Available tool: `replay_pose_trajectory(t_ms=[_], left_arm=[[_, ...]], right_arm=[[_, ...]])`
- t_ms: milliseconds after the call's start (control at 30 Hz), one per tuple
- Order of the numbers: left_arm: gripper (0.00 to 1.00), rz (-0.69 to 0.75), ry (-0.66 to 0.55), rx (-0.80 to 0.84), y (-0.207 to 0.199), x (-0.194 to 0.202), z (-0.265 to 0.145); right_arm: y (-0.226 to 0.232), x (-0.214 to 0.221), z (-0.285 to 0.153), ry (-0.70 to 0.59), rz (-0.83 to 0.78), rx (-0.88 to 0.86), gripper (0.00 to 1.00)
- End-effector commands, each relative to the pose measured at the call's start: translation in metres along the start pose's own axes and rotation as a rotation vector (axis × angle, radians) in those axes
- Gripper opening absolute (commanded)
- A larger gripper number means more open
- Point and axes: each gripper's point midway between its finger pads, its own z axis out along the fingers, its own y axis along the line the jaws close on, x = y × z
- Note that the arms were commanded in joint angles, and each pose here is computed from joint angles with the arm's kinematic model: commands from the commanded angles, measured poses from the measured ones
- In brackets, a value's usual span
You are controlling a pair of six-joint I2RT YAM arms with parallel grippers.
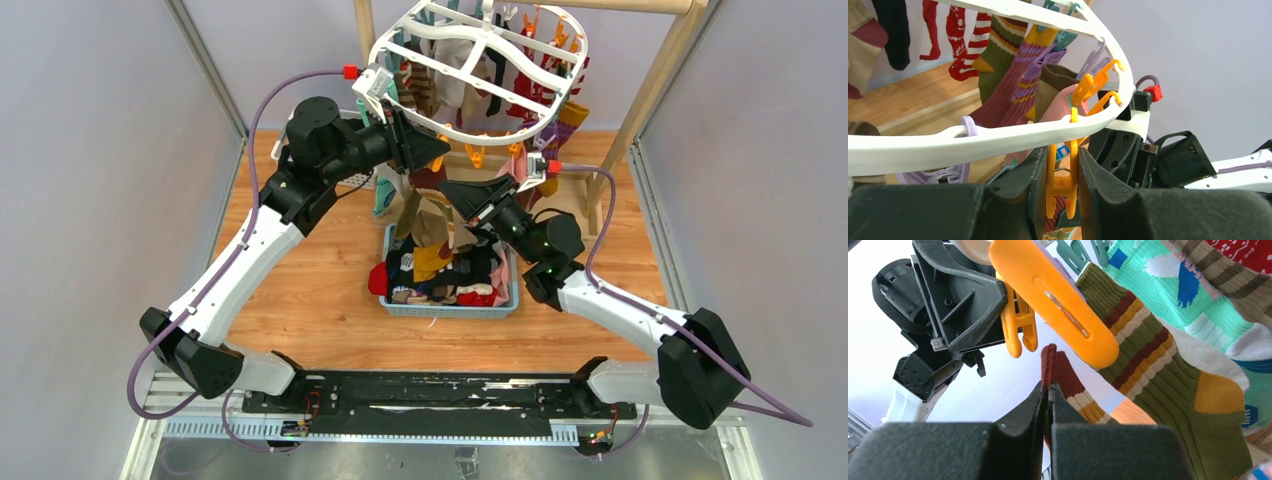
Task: Clip the socks to the hanger
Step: Clamp the sock onto the hanger.
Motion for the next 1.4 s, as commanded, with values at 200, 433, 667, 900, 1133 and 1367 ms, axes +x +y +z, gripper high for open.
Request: replay_pose_trajectory(t_ms=[200, 433, 667, 900, 1133, 1367], left_arm=[[0.0, 0.013, -0.028, 0.016, -0.006, -0.007, -0.005], [0.0, 0.014, -0.023, 0.015, -0.005, -0.006, -0.006], [0.0, 0.012, -0.016, 0.014, -0.005, -0.003, -0.006], [0.0, 0.015, -0.016, 0.012, -0.004, -0.003, -0.006], [0.0, 0.018, -0.013, 0.012, -0.003, -0.003, -0.007], [0.0, 0.017, -0.012, 0.013, -0.002, -0.002, -0.007]], right_arm=[[0.006, -0.006, -0.002, -0.013, 0.031, -0.071, 0.0], [0.01, -0.01, -0.001, -0.017, 0.031, -0.092, 0.0], [0.01, -0.017, -0.003, -0.028, 0.017, -0.085, 0.0], [0.015, -0.015, -0.001, -0.009, 0.013, -0.11, 0.0], [0.019, -0.019, -0.001, -0.017, 0.003, -0.124, 0.0], [0.021, -0.023, -0.001, -0.027, -0.006, -0.136, 0.0]])
